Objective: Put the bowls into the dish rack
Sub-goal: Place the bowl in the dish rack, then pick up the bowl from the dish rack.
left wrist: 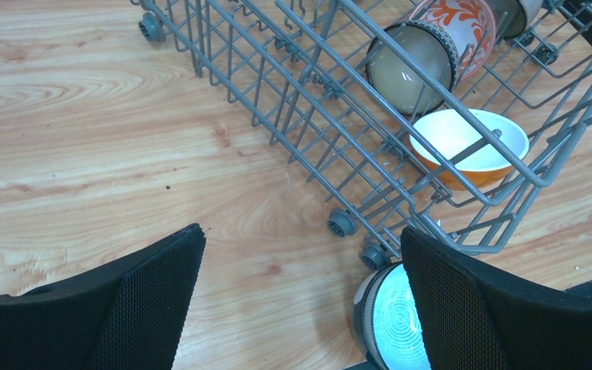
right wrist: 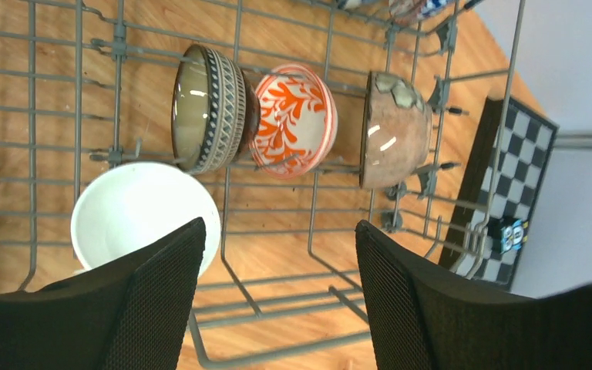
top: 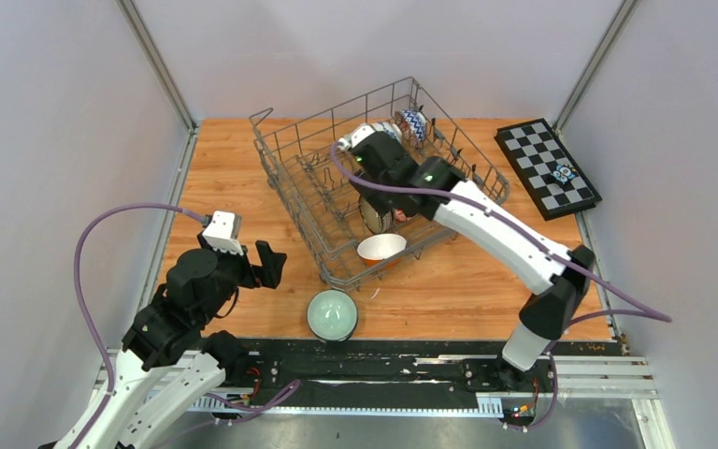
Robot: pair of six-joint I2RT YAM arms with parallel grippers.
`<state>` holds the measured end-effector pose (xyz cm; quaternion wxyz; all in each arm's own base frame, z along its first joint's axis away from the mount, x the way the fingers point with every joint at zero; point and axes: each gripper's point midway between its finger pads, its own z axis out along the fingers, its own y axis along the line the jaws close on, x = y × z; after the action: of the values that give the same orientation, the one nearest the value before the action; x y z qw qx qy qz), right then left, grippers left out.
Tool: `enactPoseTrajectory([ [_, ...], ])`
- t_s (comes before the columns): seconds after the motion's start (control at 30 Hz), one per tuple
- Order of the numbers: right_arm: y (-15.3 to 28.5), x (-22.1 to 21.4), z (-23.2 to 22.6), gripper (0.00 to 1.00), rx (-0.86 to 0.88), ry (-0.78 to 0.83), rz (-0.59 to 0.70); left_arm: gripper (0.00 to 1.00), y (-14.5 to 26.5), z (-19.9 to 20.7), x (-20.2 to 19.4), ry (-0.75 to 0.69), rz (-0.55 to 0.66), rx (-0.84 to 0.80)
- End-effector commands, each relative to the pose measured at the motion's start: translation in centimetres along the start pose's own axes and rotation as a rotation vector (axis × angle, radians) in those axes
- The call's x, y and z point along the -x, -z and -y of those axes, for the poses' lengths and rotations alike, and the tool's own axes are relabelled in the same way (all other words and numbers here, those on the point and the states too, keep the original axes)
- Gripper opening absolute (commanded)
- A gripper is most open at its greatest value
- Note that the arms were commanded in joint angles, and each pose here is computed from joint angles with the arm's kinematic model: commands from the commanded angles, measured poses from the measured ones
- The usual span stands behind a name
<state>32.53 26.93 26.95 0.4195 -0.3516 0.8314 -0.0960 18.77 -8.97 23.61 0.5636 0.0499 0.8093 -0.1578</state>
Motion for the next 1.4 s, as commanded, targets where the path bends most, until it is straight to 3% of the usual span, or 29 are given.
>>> enactPoseTrajectory([
  [0.0,2.4,-4.0,1.3,0.71,0.139,-0.132,-0.095,1.00,-0.3,-0.1,-0.2,-0.009,-0.005,0.010],
  [0.23,0.5,-9.3,0.7,0.69,0.245,-0.228,-0.284,1.00,-0.4,0.0,-0.3,-0.009,-0.009,0.002],
  [0.53,-2.6,-11.3,-2.6,0.68,0.464,-0.348,-0.445,1.00,-0.1,0.6,-0.2,-0.011,0.000,-0.034],
  [1.07,-6.6,-15.7,-6.5,0.59,0.555,-0.365,-0.728,1.00,0.3,1.5,0.1,-0.014,0.021,-0.096],
  [1.23,-6.2,-17.0,-7.8,0.52,0.612,-0.375,-0.788,1.00,0.5,1.6,0.2,-0.014,0.030,-0.105],
  [1.37,-5.7,-17.2,-8.6,0.37,0.657,-0.399,-0.807,1.00,0.7,1.6,0.4,-0.012,0.041,-0.110],
])
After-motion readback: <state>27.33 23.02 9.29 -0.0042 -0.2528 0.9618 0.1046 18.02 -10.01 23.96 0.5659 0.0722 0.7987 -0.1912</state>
